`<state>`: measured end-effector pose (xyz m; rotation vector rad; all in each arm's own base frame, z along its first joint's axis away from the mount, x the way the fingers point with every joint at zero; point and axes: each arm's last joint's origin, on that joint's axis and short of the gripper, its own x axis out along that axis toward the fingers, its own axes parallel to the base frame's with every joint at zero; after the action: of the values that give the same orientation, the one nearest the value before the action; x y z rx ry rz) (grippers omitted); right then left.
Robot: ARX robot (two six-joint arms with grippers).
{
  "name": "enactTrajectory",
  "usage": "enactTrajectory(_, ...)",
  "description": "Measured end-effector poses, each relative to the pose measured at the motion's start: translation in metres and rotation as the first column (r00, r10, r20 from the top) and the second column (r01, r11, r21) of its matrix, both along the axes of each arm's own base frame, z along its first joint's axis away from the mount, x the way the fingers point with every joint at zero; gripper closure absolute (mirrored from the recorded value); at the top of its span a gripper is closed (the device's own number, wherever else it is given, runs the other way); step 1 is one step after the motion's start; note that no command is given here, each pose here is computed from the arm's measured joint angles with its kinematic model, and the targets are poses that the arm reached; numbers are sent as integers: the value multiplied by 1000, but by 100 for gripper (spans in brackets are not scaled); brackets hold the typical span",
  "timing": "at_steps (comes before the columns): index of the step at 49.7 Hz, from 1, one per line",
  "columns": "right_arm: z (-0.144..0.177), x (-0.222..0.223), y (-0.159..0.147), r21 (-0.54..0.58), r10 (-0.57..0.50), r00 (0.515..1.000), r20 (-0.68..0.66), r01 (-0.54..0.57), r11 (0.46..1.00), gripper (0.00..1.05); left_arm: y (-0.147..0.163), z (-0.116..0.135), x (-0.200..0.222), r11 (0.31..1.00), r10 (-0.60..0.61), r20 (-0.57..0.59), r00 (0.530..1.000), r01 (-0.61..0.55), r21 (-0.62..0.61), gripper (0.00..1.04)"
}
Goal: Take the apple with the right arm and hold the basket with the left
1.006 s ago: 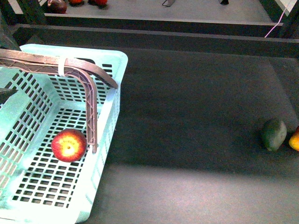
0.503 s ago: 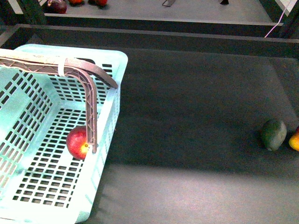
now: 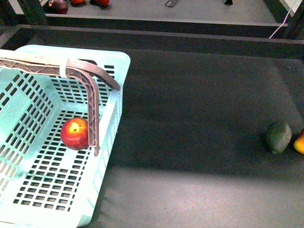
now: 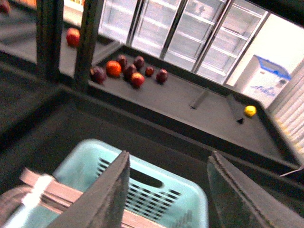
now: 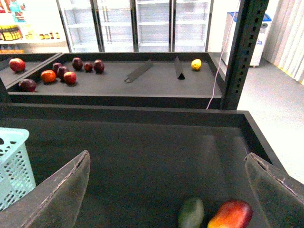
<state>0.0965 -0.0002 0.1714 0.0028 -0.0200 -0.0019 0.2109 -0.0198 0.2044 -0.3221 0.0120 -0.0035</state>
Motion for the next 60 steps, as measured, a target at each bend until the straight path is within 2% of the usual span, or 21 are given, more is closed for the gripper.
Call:
enactTrajectory(3, 0, 0, 0, 0, 0, 1000, 0, 0, 1000, 9, 3, 0, -8, 991, 3, 23, 1000, -6, 135, 65)
enactTrajectory(6, 0, 0, 0, 0, 0, 1000, 0, 0, 1000, 9, 5, -6, -16, 978, -1, 17, 1000, -2, 209, 76)
enactTrajectory(11, 0, 0, 0, 0, 0, 1000, 0, 0, 1000, 9, 12, -16, -30, 960, -27, 1, 1000, 26, 278, 99)
enactTrajectory(13, 0, 0, 0, 0, 0, 1000, 0, 0, 1000, 9, 15, -17, -33, 959, -20, 2, 1000, 18, 282, 102)
enactTrajectory(36, 0, 0, 0, 0, 0, 1000, 0, 0, 1000, 9, 19, -39, -72, 953, -1, 7, 1000, -1, 304, 101)
enactTrajectory(60, 0, 0, 0, 0, 0, 1000, 0, 0, 1000, 9, 19, -33, -88, 952, -2, 25, 1000, -6, 306, 101)
